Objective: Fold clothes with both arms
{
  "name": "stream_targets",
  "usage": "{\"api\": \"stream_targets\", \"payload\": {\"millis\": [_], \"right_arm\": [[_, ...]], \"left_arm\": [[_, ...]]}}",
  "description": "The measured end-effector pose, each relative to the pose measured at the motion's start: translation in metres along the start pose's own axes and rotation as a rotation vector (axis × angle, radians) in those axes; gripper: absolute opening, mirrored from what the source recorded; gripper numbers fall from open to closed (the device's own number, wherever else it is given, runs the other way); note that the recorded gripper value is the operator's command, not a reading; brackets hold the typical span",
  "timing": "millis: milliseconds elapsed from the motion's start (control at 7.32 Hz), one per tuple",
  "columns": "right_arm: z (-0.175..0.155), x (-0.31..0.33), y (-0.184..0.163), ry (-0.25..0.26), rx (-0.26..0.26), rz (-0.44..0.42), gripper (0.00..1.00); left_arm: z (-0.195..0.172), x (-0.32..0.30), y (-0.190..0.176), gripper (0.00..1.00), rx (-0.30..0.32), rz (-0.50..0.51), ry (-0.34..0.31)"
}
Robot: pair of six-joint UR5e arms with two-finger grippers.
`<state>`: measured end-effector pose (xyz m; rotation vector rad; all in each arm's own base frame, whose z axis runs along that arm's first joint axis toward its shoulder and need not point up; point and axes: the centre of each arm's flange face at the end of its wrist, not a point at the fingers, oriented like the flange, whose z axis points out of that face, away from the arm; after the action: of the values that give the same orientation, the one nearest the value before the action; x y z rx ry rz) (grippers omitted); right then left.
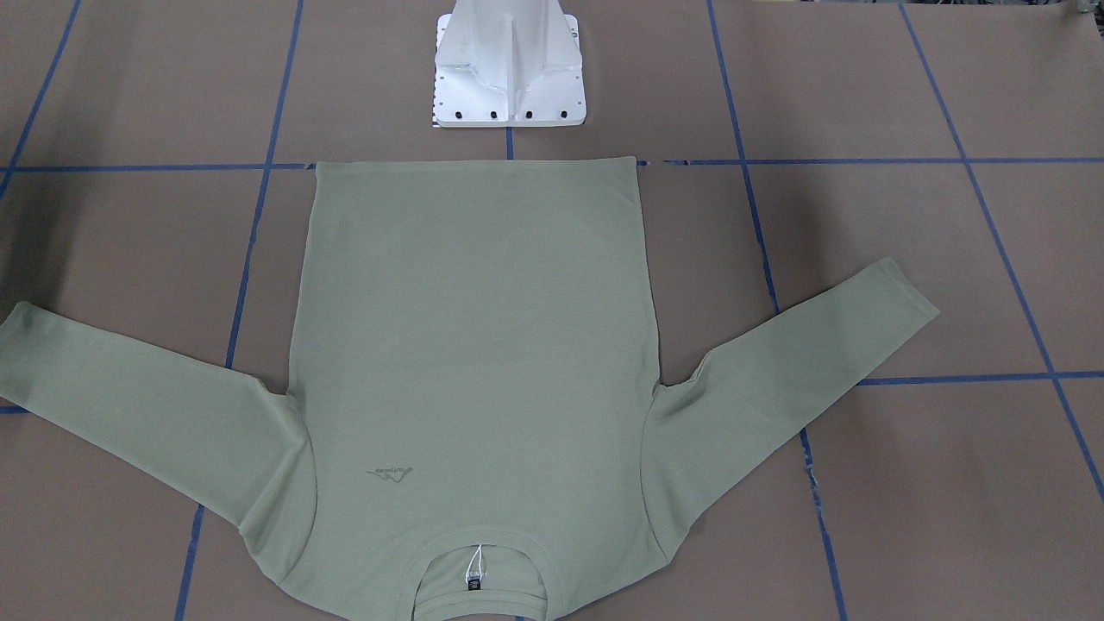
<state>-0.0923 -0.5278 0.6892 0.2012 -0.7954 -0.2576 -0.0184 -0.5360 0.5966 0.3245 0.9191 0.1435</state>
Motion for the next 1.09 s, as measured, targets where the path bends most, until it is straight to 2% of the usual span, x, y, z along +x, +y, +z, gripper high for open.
{"api": "stream_targets", "payload": {"millis": [683,1093], "right_arm": [[0.036,-0.014,0.011,0.016,-0.004,0.030,0.99],[0.043,-0.011,0.018,0.019,-0.012,0.034,0.98]], "left_arm": [[-0.002,0.003,-0.002,0.99,0.005,0.004,0.001],[-0.003,0.004,-0.003,0.99,0.007,0.005,0.001]]}}
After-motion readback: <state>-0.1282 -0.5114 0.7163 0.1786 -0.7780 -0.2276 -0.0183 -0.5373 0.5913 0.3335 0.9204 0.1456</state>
